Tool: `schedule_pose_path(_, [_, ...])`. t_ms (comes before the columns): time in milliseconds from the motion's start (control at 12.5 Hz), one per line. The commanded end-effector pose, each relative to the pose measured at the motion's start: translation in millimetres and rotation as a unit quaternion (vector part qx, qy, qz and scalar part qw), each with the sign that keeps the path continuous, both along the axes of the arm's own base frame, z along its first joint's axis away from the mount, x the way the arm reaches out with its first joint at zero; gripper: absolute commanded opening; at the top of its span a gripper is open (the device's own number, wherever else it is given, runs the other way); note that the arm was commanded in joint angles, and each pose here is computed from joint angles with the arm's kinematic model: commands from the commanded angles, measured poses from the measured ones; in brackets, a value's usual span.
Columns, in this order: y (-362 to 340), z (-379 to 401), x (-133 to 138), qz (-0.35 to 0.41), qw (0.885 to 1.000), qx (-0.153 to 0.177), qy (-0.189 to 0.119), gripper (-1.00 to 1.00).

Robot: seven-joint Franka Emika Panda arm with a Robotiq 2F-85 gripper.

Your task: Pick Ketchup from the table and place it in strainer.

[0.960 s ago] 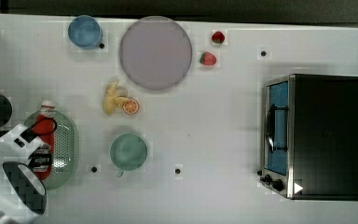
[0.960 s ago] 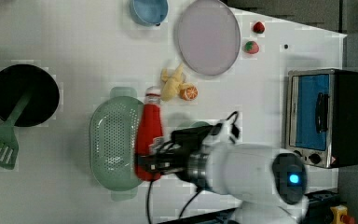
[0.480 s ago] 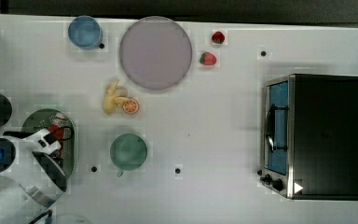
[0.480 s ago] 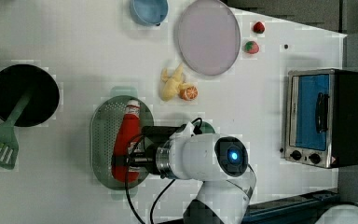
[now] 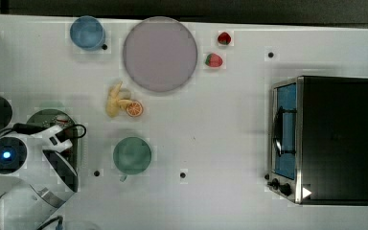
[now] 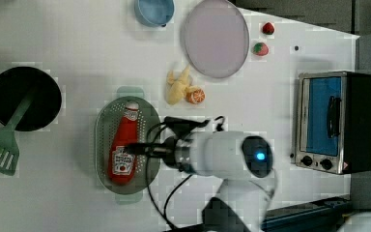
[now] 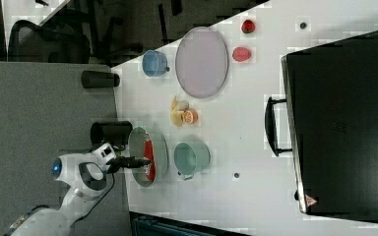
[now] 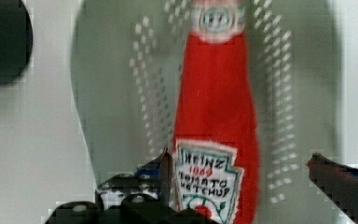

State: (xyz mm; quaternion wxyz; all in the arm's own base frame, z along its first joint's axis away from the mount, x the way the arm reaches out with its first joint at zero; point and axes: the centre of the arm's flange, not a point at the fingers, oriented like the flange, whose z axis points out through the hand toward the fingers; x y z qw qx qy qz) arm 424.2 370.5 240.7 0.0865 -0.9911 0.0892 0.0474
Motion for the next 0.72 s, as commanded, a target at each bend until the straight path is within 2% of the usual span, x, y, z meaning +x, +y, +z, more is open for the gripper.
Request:
schedule_pose_path(80, [-26,113,29,-0.089,0.994,-0.017,-0.062,1.0])
schedule_pose_path(240, [-63,158,38,-0.148,0.988,-0.031,-0.026,1.0])
schedule_pose_path(400, [-104,203,46,-0.166,0.985,-0.038,0.015,1.0])
schedule_pose_path(560, [-160,249,59,-0.178,0.983,-0.049,0.024,1.0])
schedule_pose_path(720, [-224,291,73,-0.227,0.973,-0.045,0.016,1.0])
